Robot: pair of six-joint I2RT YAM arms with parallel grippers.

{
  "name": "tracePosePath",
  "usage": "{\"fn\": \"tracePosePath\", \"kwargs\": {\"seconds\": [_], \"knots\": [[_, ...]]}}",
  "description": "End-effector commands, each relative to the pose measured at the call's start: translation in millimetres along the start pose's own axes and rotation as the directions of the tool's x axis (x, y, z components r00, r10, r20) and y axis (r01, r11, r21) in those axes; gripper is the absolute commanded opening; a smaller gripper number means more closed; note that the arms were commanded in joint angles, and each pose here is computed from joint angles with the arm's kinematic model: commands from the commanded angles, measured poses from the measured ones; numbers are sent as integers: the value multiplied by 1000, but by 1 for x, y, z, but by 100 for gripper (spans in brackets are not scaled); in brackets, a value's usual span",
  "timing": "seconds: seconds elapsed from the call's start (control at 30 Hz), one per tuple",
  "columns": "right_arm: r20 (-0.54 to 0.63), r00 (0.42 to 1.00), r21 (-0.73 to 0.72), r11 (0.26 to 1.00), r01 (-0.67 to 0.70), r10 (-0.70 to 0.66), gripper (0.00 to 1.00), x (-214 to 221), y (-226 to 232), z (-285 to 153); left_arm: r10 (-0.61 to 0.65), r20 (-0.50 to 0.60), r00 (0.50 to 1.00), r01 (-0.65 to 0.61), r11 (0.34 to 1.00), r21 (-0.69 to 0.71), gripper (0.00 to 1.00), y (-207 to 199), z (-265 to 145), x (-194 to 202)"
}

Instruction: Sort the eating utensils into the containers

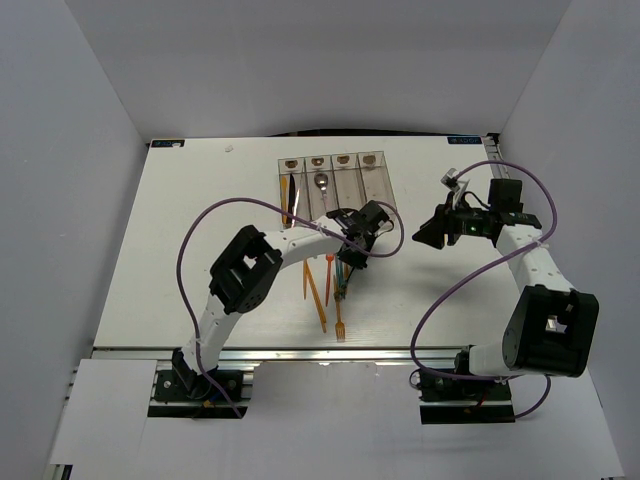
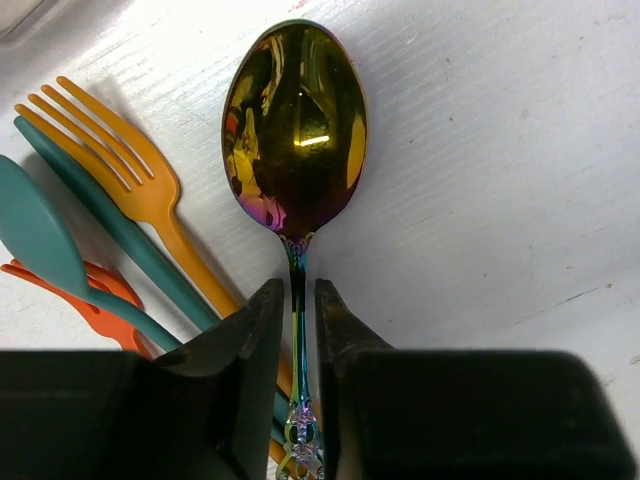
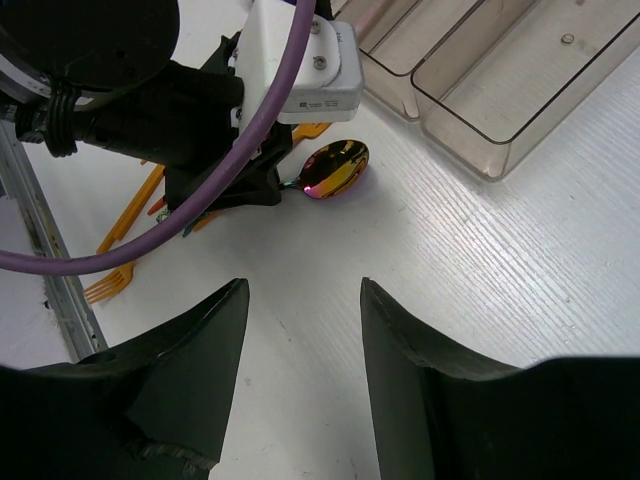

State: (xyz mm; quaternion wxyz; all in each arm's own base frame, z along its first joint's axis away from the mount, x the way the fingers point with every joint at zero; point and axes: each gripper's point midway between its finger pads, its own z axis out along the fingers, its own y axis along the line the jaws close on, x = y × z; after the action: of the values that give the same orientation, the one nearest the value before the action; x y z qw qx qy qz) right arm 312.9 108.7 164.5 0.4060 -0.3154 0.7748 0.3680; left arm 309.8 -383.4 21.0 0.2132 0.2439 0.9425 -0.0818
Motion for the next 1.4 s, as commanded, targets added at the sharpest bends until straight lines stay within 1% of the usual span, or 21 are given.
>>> {"fn": "tracePosePath", "kwargs": {"seconds": [0.0,0.03,0.07,0.13,0.23,0.3,0.33,0.37,0.47,0.53,0.6,0.63,0.73,0.77,0.8,0.87,1.0,1.1,1.2,1.3,1.37], "knots": [[34,999,3,1000,25,-25,55,-17,-6,-2,20,-28,999,-21,1000,-21,28,0,3,14],[34,999,2,1000,22,-22,55,-16,-6,-1,16,-27,1000,-17,1000,-23,27,1,3,13],[35,999,4,1000,22,-23,55,-17,-7,-2,18,-29,999,-18,1000,-24,21,1,3,14],[34,999,4,1000,23,-23,55,-18,-6,-2,17,-17,1000,-18,1000,-20,15,-1,-1,10],[36,999,10,1000,29,-29,55,-20,-7,-3,6,31,999,-6,1000,-8,7,-6,-14,-6],[37,999,13,999,29,-30,55,-21,-8,-4,-9,74,997,8,1000,16,4,-11,-30,-21],[37,999,16,999,30,-30,55,-21,-9,-4,-15,86,996,12,999,29,1,-13,-35,-26],[36,999,16,999,29,-29,55,-21,-9,-4,-26,118,993,20,999,50,0,-17,-47,-37],[38,999,19,999,30,-31,55,-21,-9,-5,-60,158,986,44,994,103,0,-26,-67,-52],[39,999,20,999,31,-32,55,-22,-9,-6,-90,198,976,61,987,148,0,-32,-88,-66],[40,999,23,999,31,-32,55,-22,-10,-7,-118,219,969,81,982,173,0,-28,-99,-76],[41,999,24,999,34,-35,55,-23,-10,-7,-141,237,961,93,975,202,0,-28,-111,-83],[44,998,28,999,41,-42,56,-24,-10,-9,-214,283,935,144,958,248,0,-11,-133,-105],[46,998,29,998,48,-50,55,-26,-10,-9,-253,278,927,175,945,277,0,-1,-138,-111],[48,997,31,998,53,-55,56,-27,-10,-10,-286,292,912,196,933,303,0,5,-143,-120],[52,997,34,997,63,-64,55,-30,-10,-10,-373,290,881,260,895,362,0,28,-152,-135],[56,997,26,998,54,-55,55,-31,-10,-10,-465,353,811,312,856,412,0,65,-162,-176],[56,997,19,999,43,-44,55,-28,-8,-9,-520,373,768,366,835,411,0,96,-148,-202],[56,998,16,999,37,-38,55,-25,-7,-9,-547,387,742,404,826,394,0,122,-127,-218],[50,999,6,1000,16,-16,55,-20,-5,-7,-571,399,717,442,816,372,0,144,-107,-227],[47,999,1,1000,6,-6,55,-16,-4,-7,-580,409,704,457,812,364,0,153,-101,-231]]}}
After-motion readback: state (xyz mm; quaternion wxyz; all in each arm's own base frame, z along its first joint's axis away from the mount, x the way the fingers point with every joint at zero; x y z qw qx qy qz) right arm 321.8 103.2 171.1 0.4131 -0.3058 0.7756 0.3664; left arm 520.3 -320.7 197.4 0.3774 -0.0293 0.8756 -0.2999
